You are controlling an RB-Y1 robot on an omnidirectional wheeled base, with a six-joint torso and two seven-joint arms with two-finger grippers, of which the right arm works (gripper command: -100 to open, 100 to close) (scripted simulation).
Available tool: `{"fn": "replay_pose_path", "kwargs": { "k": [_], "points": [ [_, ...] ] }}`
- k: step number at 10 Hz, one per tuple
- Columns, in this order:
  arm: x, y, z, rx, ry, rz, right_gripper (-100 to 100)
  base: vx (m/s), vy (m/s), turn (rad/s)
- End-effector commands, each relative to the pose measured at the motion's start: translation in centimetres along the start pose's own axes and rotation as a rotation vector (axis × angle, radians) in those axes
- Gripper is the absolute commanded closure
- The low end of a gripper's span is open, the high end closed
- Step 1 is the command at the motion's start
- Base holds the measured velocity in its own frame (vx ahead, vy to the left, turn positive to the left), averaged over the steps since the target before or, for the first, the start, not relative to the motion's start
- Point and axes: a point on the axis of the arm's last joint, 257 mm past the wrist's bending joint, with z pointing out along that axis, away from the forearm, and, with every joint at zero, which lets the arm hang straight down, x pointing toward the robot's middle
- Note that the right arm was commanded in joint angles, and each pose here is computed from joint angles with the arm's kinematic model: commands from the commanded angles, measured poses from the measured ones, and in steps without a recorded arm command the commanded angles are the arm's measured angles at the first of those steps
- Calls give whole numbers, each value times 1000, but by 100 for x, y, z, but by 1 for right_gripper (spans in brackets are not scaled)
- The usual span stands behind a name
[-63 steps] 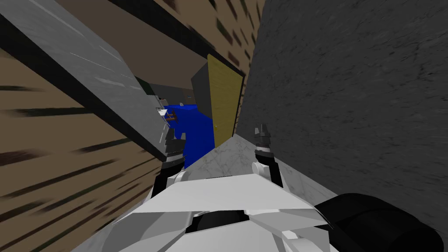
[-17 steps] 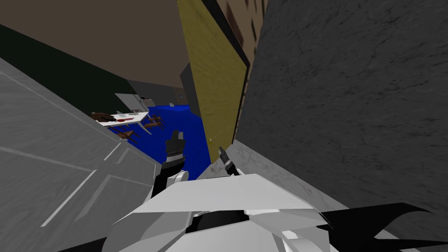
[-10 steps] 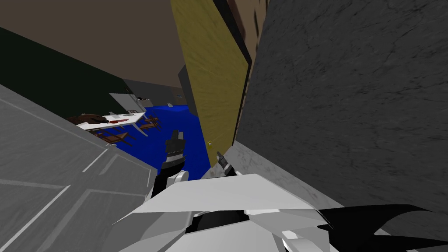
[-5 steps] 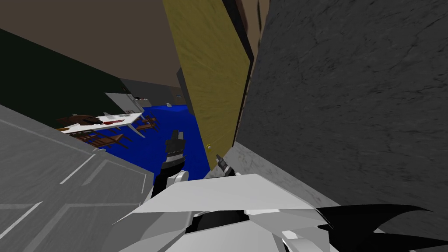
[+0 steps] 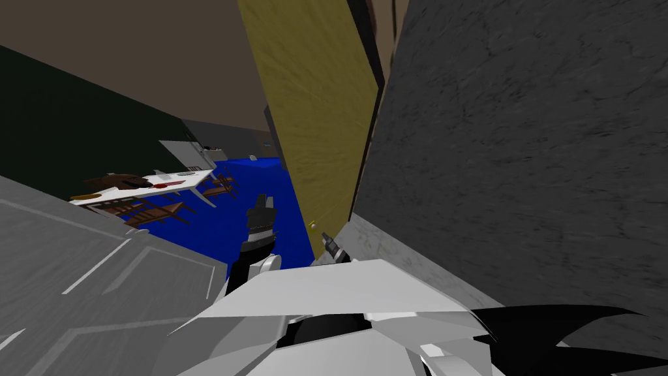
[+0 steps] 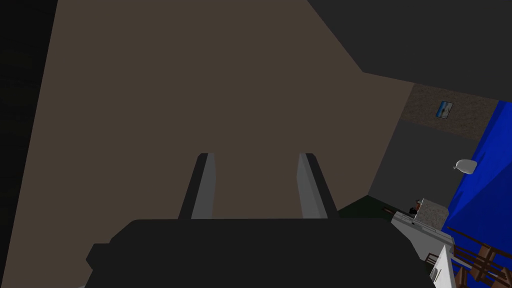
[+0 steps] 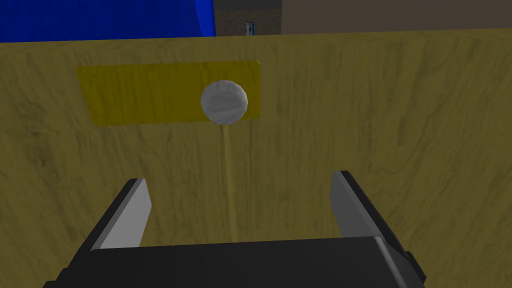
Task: Push the door open
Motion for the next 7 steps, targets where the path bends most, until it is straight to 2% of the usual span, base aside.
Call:
{"fn": "replay_pose_path", "kwargs": {
  "k": [1,7],
  "points": [
    [-6,-6,3,-1,-4,0,-100,149,120,16],
    [-30,-52,9,2,-25,2,-100,134,131,34]
  ]
}}
